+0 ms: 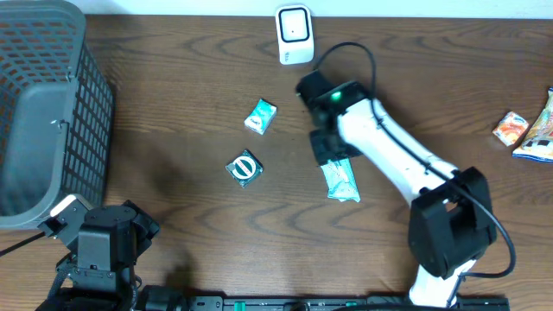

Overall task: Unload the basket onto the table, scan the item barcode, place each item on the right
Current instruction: 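Lower and adjust the wipes pack grip with the right gripper, then raise the wipes pack to the scanner window with the right gripper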

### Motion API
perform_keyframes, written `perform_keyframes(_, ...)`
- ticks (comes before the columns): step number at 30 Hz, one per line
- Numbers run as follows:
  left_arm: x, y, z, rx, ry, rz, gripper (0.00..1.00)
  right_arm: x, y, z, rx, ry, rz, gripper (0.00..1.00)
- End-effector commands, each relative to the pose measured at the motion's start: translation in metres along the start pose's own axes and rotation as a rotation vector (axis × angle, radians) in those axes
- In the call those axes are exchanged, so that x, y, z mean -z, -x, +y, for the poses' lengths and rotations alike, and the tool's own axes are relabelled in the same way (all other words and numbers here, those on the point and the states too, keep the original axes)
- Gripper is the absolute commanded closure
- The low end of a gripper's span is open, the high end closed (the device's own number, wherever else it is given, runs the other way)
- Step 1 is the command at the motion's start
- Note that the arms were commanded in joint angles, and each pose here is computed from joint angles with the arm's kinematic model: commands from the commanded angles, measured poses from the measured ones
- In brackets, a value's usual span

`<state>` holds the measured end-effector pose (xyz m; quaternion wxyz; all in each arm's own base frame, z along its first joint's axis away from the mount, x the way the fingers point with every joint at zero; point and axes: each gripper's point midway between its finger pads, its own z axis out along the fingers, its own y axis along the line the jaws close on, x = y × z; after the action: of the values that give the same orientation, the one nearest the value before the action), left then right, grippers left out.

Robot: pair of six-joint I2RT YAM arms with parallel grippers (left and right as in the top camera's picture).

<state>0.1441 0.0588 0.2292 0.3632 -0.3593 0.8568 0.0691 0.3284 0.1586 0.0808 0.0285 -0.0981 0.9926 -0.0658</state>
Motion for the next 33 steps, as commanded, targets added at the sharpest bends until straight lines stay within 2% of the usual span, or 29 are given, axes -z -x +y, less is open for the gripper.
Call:
perform_keyframes(1, 0.000, 0.002, 0.003, 0.015, 0.015, -0.011, 0.02, -0.014, -0.015, -0.003, 0.018, 0.074, 0.079, 0.53)
perform_keyframes(4, 0.000, 0.002, 0.003, 0.015, 0.015, -0.011, 0.02, -0.029, -0.025, -0.007, 0.012, 0.069, 0.111, 0.59)
perform_keyframes(11, 0.000, 0.002, 0.003, 0.015, 0.015, -0.011, 0.02, -0.065, -0.044, -0.004, 0.007, 0.071, 0.128, 0.60)
perform_keyframes(16, 0.000, 0.002, 0.003, 0.015, 0.015, -0.011, 0.02, -0.076, -0.049, -0.002, 0.000, 0.083, 0.130, 0.74)
perform_keyframes(19, 0.000, 0.002, 0.003, 0.015, 0.015, -0.011, 0.02, -0.074, -0.047, 0.001, -0.003, 0.099, 0.125, 0.99)
perform_keyframes(26, 0.000, 0.002, 0.003, 0.015, 0.015, -0.011, 0.02, -0.047, -0.013, 0.010, -0.004, 0.149, 0.042, 0.99)
perform_keyframes(33, 0.000, 0.002, 0.003, 0.015, 0.015, -0.011, 0.02, 0.019, 0.060, 0.019, 0.040, 0.197, -0.206, 0.99)
